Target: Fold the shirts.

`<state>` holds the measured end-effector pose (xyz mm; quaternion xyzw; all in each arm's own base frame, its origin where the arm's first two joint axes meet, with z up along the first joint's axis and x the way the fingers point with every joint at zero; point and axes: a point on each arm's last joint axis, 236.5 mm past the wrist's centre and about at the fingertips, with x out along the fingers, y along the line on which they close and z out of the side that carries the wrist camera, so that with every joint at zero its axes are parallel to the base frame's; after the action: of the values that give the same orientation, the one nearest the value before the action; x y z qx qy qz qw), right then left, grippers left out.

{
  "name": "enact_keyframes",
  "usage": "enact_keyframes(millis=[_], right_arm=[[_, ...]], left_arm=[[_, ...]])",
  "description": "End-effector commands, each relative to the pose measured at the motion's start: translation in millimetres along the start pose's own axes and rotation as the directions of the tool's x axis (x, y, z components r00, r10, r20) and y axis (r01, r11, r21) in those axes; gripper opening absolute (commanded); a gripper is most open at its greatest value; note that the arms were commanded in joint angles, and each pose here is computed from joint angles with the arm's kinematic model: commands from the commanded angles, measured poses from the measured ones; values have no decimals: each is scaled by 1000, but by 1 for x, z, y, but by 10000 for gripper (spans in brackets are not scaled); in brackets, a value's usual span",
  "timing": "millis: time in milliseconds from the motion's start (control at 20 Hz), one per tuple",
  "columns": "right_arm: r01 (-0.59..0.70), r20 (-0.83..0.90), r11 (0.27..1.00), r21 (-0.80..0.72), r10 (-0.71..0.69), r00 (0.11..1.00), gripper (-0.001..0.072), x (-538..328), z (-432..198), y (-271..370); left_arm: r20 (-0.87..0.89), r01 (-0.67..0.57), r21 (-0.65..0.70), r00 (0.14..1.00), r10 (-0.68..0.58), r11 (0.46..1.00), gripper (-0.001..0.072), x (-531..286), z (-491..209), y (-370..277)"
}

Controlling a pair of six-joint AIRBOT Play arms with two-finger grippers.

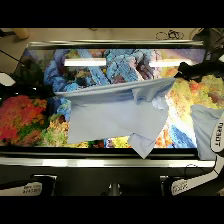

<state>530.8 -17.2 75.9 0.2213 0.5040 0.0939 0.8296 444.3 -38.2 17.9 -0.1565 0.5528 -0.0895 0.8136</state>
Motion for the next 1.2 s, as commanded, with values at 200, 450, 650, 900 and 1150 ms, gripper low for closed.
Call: enact_keyframes(millis=[200,450,650,900,1150], right_arm=[[9,-86,999,47,-5,996,497,21,-18,-4],[205,-418,974,99,-146,896,485,-16,-108,-76],[213,-452,969,122,-137,882,484,-3,-153,-82],[235,-479,966,111,-155,864,485,-5,-185,-87],[227,-476,970,93,-157,865,485,-2,-220,-89]], left_arm=[[-305,48,-134,948,-87,990,560,6,-58,12],[-383,27,-230,917,-116,973,386,-4,-142,18],[-432,81,-350,870,-238,933,562,32,-229,-8],[-436,101,-335,865,-249,937,540,50,-249,-27],[-395,71,-351,893,-217,934,310,62,-240,-27]])
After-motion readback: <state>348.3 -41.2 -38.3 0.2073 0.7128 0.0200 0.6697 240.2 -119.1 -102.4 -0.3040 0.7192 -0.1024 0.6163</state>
